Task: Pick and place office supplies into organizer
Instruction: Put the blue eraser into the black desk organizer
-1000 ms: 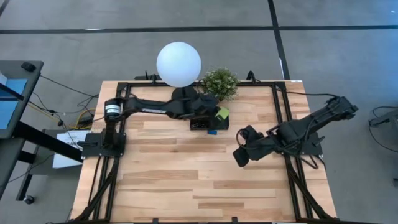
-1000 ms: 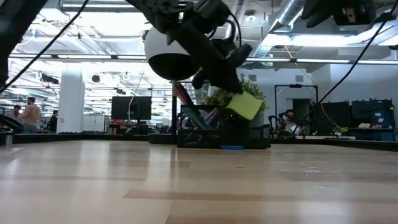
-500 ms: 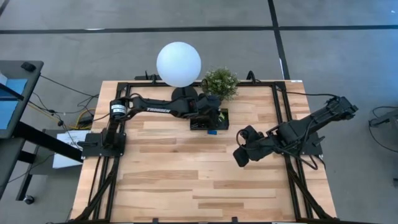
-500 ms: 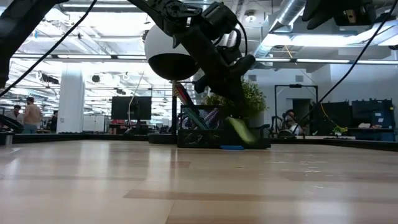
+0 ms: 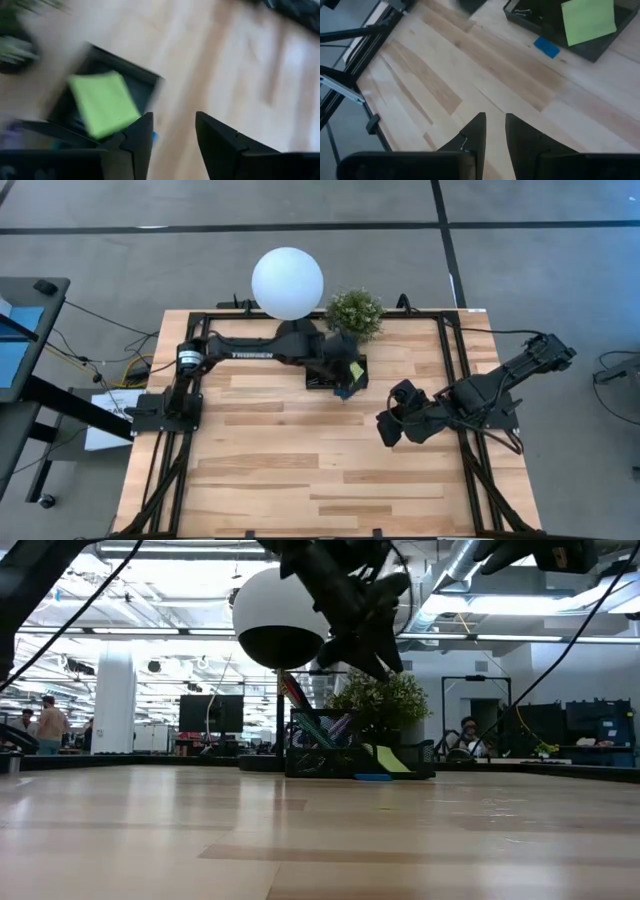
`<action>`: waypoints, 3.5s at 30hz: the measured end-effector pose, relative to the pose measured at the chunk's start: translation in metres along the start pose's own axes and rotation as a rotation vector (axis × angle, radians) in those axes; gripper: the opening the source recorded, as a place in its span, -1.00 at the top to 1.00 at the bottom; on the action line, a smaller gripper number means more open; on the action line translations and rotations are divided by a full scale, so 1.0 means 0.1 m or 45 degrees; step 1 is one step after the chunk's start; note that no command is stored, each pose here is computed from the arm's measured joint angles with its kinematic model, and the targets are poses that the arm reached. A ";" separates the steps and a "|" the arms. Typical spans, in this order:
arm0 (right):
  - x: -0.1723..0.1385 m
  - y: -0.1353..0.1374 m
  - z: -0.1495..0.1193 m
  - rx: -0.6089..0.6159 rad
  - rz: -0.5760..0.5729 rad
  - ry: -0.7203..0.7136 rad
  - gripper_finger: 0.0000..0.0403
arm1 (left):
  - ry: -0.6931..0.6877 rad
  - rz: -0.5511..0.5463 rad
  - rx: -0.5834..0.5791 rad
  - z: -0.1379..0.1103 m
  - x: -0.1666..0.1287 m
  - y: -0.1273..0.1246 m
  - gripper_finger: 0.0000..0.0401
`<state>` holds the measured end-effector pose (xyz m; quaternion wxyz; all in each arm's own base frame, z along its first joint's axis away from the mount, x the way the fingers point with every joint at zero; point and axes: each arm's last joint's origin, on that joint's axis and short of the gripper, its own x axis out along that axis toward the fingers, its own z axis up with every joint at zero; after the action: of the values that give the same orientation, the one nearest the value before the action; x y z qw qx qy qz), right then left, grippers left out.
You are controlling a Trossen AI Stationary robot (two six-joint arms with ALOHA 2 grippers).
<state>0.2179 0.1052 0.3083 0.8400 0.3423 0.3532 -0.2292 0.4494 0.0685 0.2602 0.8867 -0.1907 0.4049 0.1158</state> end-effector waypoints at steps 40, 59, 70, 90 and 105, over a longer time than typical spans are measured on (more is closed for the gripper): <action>0.00 0.11 0.05 0.060 0.121 -0.076 0.67 | 0.290 0.525 0.549 -0.81 1.10 -0.28 1.00; -0.01 0.12 0.02 -0.007 0.129 -0.069 0.67 | 0.715 0.273 0.679 -1.12 0.60 -1.14 1.00; -0.46 0.17 -0.22 -0.069 0.303 -0.266 0.67 | 0.653 0.338 0.620 -0.41 -0.41 -1.05 1.00; 0.03 -0.65 -0.60 -0.014 0.061 -0.719 0.67 | -0.302 0.118 0.402 -0.55 -3.69 -0.28 1.00; 0.84 -0.91 -0.31 -0.482 0.704 -0.881 0.67 | -0.783 -0.084 0.519 -1.36 -3.63 0.11 1.00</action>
<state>0.2016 0.0555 0.1918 0.9852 0.1679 -0.0156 -0.0294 0.1193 0.0014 0.4524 0.9900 0.0204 0.1277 0.0560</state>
